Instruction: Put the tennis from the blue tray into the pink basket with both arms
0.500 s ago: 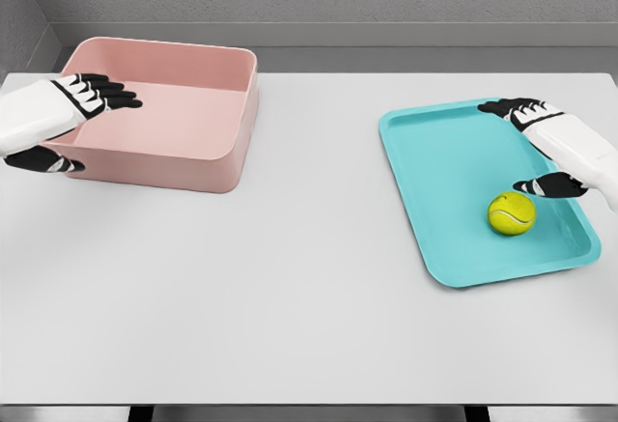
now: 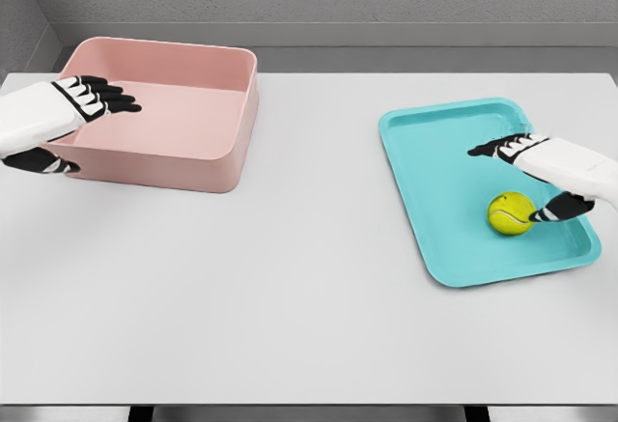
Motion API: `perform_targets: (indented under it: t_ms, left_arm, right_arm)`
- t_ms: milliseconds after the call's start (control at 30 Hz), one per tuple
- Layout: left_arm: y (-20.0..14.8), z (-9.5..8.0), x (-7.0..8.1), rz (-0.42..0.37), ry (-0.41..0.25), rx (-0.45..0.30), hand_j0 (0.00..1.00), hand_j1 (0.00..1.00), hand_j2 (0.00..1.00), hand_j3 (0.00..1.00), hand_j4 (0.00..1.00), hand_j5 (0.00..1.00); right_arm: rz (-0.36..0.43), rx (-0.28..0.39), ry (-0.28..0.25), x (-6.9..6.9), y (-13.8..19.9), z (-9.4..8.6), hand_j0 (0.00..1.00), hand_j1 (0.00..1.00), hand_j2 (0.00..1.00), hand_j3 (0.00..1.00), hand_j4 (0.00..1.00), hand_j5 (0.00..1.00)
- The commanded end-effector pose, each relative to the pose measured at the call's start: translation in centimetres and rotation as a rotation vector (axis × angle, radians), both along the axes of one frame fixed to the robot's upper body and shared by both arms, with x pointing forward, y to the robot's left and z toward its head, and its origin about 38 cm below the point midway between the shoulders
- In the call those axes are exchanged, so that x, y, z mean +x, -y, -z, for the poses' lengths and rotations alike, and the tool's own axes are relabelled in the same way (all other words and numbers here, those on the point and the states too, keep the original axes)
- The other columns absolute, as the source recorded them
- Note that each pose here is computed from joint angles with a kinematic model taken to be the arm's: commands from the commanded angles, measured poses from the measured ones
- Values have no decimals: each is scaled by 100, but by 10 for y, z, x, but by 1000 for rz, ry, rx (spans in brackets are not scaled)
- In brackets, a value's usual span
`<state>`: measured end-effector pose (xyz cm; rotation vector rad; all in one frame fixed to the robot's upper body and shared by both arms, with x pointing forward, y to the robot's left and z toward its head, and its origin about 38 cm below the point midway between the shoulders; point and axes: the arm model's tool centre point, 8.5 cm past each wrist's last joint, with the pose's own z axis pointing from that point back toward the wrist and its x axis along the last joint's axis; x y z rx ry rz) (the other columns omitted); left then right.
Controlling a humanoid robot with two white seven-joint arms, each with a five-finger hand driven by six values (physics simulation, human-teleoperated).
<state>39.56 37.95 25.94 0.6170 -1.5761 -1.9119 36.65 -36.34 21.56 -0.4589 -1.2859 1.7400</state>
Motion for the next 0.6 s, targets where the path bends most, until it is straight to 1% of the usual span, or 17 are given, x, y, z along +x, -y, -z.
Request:
perform_targets:
  t_ms: [0,100,233,300,333,400,433,567]
  left_arm:
    - [2,-1,0,3,-1,-5,100,100,100,100,100,100]
    - [4,0,0,8,-2,-9,100,100,100,100,100,100]
    - [4,0,1,7,-1,-12,100,100,100,100,100,100]
    - [4,0,1,7,0,-13,100,100,100,100,100,100]
    - [4,0,1,7,0,-13,100,100,100,100,100,100]
    - [4,0,1,7,0,-13,100,100,100,100,100,100]
    - [4,0,1,7,-1,-12,100,100,100,100,100,100]
    - [4,0,1,6,0,-10,100,100,100,100,100,100]
  right_arm:
    - [-14,-51,-71,-3,2,3,100,100,100,100,100,100]
    - [-10,-59,-73,-1,3,0,100,100,100,100,100,100]
    - [-23,-37,-69,-1,-1,2,100,100,100,100,100,100]
    - [-71,-16,-78,-6,-6,5,100,100,100,100,100,100]
    - [-78,30,-100,-8,-8,6,100,100,100,100,100,100]
    - [-77,35,-105,-8,-8,7,100,100,100,100,100,100]
    - [-70,52,-114,-8,-8,7,100,100,100,100,100,100]
    - [-30,46,-115,-4,0,7,100,100,100,100,100,100]
